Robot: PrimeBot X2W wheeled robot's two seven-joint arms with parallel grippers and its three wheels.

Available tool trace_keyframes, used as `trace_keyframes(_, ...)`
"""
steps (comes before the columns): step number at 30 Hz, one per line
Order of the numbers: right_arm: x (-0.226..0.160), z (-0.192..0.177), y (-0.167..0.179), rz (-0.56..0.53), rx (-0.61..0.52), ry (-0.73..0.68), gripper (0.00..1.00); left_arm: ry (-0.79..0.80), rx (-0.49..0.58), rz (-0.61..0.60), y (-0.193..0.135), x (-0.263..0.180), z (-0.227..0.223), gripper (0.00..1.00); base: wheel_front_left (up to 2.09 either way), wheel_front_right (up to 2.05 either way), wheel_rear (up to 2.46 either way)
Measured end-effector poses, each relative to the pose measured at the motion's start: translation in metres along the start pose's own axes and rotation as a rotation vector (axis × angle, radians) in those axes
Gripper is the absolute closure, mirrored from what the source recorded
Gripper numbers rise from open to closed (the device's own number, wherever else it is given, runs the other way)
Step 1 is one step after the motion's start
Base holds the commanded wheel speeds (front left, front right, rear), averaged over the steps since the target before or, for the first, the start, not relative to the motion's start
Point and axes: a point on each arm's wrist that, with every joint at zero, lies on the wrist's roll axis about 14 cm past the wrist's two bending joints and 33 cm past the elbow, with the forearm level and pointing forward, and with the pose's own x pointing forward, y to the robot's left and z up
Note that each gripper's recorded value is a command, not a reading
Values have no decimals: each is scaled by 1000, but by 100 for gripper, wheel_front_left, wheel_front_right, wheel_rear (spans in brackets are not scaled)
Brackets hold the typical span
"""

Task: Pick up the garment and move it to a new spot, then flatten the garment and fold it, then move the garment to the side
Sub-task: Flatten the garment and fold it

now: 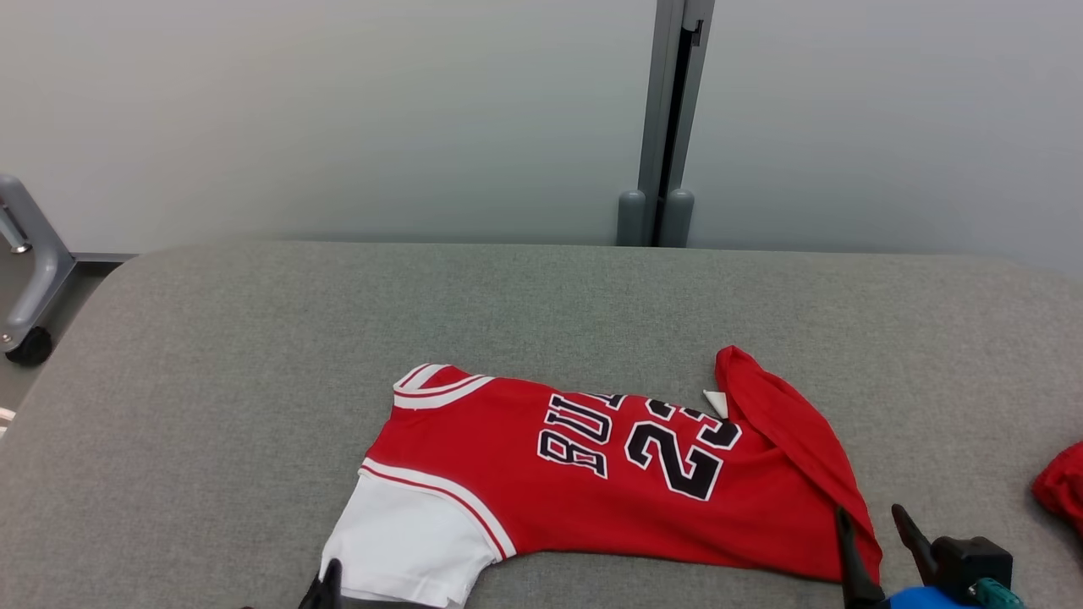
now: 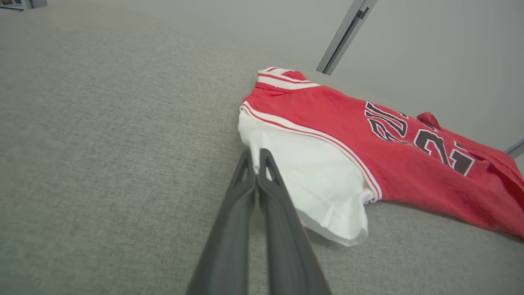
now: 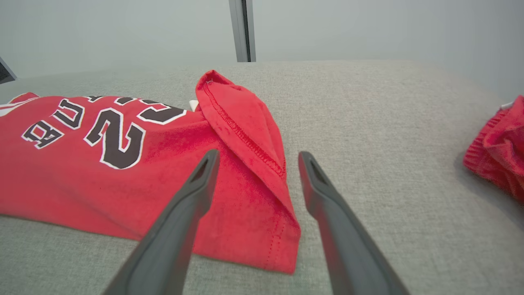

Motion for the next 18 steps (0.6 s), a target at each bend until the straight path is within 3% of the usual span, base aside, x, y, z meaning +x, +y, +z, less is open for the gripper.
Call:
trace_keyframes(1,0,-3,3,8,-3,10,0,12,-1,-4,-2,0,-4,0,0,0,0)
trace_keyframes(18,-12,-52,-17,-51,-12,171,0,-3,33,-62,-18,14,6,0,0,0,0)
